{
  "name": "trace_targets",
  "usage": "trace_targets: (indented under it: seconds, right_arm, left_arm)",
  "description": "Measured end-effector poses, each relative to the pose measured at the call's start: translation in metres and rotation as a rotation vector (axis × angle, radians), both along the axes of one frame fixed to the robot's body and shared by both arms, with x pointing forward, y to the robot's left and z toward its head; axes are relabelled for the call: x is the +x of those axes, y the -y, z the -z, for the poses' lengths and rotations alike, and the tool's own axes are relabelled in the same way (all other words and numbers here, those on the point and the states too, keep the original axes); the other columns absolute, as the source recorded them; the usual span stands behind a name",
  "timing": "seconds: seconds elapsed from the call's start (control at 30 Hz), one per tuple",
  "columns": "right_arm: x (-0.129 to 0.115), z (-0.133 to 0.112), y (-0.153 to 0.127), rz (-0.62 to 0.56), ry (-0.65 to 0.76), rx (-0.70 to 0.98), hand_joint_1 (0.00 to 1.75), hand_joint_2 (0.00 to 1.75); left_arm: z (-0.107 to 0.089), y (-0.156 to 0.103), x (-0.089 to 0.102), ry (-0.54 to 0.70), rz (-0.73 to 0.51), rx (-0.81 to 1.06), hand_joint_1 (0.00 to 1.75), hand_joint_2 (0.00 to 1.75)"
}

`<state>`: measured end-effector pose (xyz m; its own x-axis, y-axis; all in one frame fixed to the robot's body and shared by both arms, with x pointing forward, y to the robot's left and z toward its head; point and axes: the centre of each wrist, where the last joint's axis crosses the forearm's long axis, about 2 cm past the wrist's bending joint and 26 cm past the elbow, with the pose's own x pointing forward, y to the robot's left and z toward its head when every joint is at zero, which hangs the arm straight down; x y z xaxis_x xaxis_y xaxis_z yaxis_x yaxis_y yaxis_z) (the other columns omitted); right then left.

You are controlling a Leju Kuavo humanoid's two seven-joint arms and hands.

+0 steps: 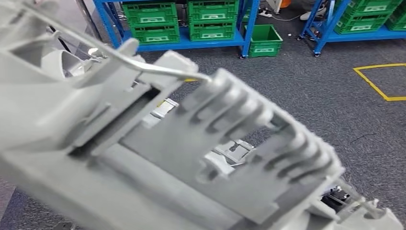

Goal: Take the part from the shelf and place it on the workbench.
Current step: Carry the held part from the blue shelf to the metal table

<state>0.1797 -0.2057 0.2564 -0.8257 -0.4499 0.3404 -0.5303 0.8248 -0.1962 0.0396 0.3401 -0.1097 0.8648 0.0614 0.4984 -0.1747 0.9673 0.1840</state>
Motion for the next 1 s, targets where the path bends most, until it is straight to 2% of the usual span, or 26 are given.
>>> trace_targets:
  seconds: [0.47, 1.0]
  right_arm:
    - [0.0011, 0.0021, 0.0021, 0.072, -0.009, -0.063, 1.75, 1.75]
    - [0.0016, 0.0081, 0.0030, 0.068, -0.042, -0.093, 1.75, 1.75]
  left_arm:
    - [-0.0001, 0.0026, 0.0026, -0.006, -0.009, 0.006, 0.00, 1.75]
    - [-0.0002, 0.0060, 0.0053, 0.017, -0.014, 0.022, 0.00, 1.75]
